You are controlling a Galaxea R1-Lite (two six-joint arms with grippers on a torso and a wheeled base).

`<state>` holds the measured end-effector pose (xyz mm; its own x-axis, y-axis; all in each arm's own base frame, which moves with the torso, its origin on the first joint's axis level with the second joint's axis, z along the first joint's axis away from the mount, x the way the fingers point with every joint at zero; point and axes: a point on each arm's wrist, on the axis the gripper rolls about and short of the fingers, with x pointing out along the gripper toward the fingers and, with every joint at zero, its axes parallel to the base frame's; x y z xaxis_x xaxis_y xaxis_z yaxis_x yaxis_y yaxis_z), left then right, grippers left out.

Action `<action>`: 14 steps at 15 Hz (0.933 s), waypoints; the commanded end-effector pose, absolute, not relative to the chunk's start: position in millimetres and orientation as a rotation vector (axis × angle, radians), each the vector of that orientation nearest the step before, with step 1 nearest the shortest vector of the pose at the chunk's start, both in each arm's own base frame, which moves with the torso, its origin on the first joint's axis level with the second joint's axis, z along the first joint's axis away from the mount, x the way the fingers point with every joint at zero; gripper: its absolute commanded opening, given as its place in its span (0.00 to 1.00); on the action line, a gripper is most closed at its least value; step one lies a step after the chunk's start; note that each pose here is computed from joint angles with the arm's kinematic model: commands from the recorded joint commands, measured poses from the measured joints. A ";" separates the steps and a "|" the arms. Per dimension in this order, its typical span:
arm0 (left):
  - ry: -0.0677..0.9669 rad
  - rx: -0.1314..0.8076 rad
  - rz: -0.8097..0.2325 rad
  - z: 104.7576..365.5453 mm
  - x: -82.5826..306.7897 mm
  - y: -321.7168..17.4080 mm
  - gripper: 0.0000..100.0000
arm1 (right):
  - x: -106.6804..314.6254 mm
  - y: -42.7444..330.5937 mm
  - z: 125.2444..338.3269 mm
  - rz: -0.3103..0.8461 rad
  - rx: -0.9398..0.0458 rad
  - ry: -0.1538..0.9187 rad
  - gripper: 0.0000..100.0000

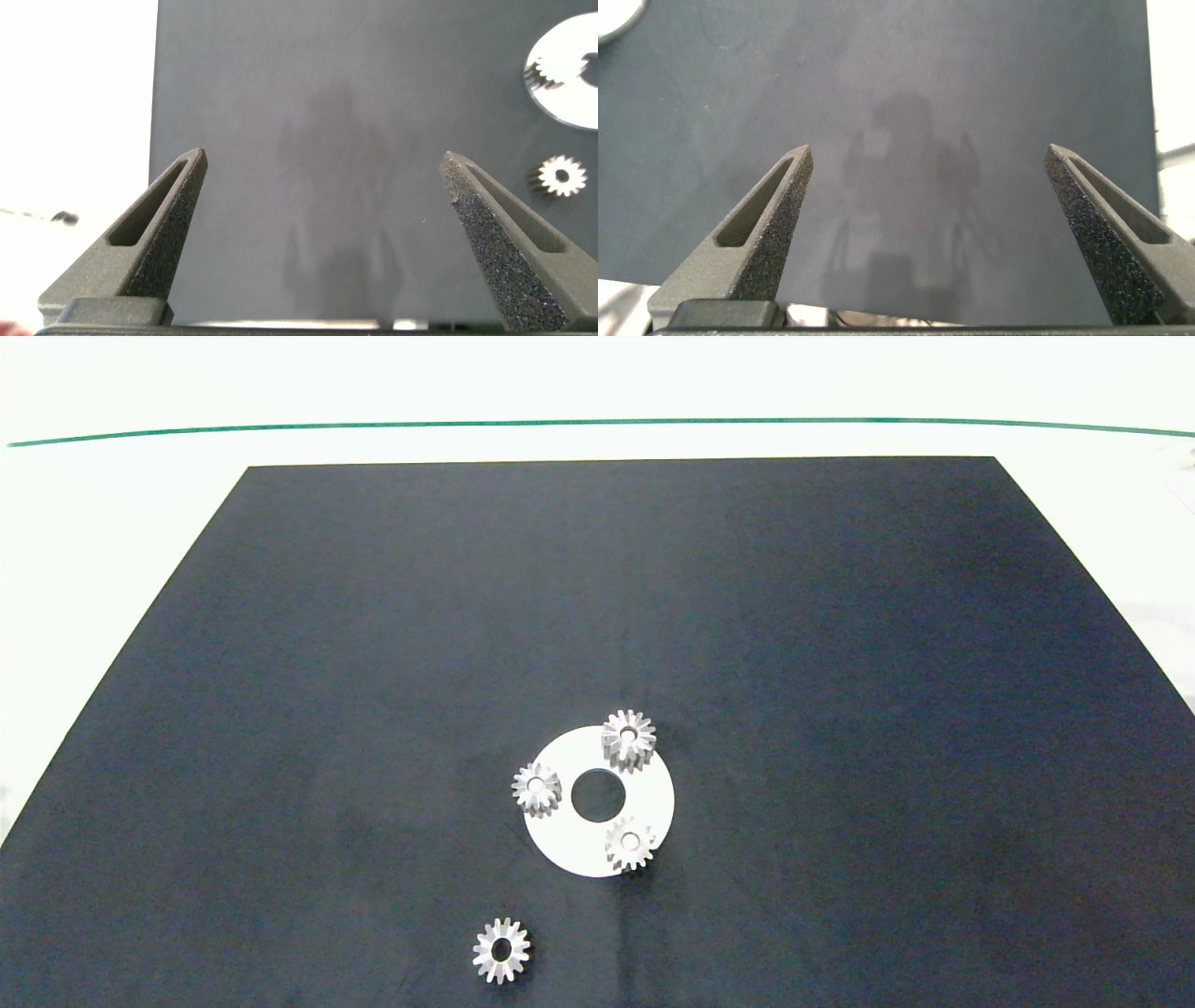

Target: Remove an incorrectly installed larger gear and replace it with the correct smaller gear

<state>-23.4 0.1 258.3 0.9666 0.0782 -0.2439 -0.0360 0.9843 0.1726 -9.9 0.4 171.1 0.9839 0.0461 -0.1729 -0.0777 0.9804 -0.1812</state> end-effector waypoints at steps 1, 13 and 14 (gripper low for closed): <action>0.589 0.205 0.118 291.7 44.1 6.6 1.00 | 69.2 9.6 233.6 0.201 -0.269 0.339 1.00; 0.590 0.212 0.137 318.0 48.3 7.3 1.00 | 208.2 152.5 297.6 0.625 -0.515 0.546 1.00; 0.585 0.213 0.137 318.3 46.8 7.2 1.00 | 210.9 159.0 297.7 0.642 -0.532 0.548 1.00</action>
<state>50.4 7.5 318.0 0.8227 0.1861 -0.5371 -0.0652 0.9695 0.2361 194.3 128.4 305.6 0.7242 0.3912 -0.5679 -0.6153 0.7384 -0.2760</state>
